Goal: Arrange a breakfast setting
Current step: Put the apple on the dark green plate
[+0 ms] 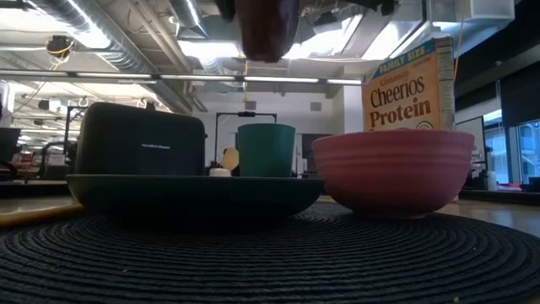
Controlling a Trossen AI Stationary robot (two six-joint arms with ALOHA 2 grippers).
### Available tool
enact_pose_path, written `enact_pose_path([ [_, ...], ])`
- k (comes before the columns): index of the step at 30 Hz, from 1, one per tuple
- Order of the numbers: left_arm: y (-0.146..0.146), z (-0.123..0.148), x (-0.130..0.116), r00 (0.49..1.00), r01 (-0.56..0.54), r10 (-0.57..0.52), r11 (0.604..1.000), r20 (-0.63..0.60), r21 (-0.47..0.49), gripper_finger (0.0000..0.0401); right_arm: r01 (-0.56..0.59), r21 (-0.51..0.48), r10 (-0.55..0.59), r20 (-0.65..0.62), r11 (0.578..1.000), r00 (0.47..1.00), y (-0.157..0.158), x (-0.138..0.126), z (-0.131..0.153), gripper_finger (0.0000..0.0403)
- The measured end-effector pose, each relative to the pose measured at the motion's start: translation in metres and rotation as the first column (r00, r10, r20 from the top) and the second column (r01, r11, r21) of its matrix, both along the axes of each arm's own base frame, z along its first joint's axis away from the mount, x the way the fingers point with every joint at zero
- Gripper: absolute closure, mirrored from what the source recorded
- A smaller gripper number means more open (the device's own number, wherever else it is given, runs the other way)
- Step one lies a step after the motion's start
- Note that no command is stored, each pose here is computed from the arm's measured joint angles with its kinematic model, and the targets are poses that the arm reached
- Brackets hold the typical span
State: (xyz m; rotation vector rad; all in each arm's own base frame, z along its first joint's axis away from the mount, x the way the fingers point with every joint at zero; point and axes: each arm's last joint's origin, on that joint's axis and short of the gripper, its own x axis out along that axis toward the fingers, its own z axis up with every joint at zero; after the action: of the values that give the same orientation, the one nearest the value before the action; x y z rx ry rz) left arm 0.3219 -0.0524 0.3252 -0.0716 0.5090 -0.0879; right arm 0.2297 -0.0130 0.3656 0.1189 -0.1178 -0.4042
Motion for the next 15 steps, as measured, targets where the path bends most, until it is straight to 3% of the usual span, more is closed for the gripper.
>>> enact_pose_path([
  [4, -0.007, -0.035, -0.002, 0.999, 0.032, -0.032, 0.995, -0.001, -0.094, 0.0396, -0.001, 0.002, 0.001, -0.024, 1.000, 1.000, 0.000, -0.007, 0.001, 0.0042],
  [11, -0.018, -0.078, -0.014, 0.996, 0.084, -0.087, 0.989, -0.017, -0.121, 0.0393, -0.001, 0.006, 0.001, -0.061, 1.000, 0.998, 0.000, -0.011, -0.001, 0.0045],
  [15, -0.034, -0.097, -0.020, 0.982, 0.168, -0.158, 0.981, 0.102, -0.098, 0.0393, -0.017, 0.053, 0.024, -0.125, 0.998, 0.992, 0.001, -0.012, -0.009, 0.0045],
])
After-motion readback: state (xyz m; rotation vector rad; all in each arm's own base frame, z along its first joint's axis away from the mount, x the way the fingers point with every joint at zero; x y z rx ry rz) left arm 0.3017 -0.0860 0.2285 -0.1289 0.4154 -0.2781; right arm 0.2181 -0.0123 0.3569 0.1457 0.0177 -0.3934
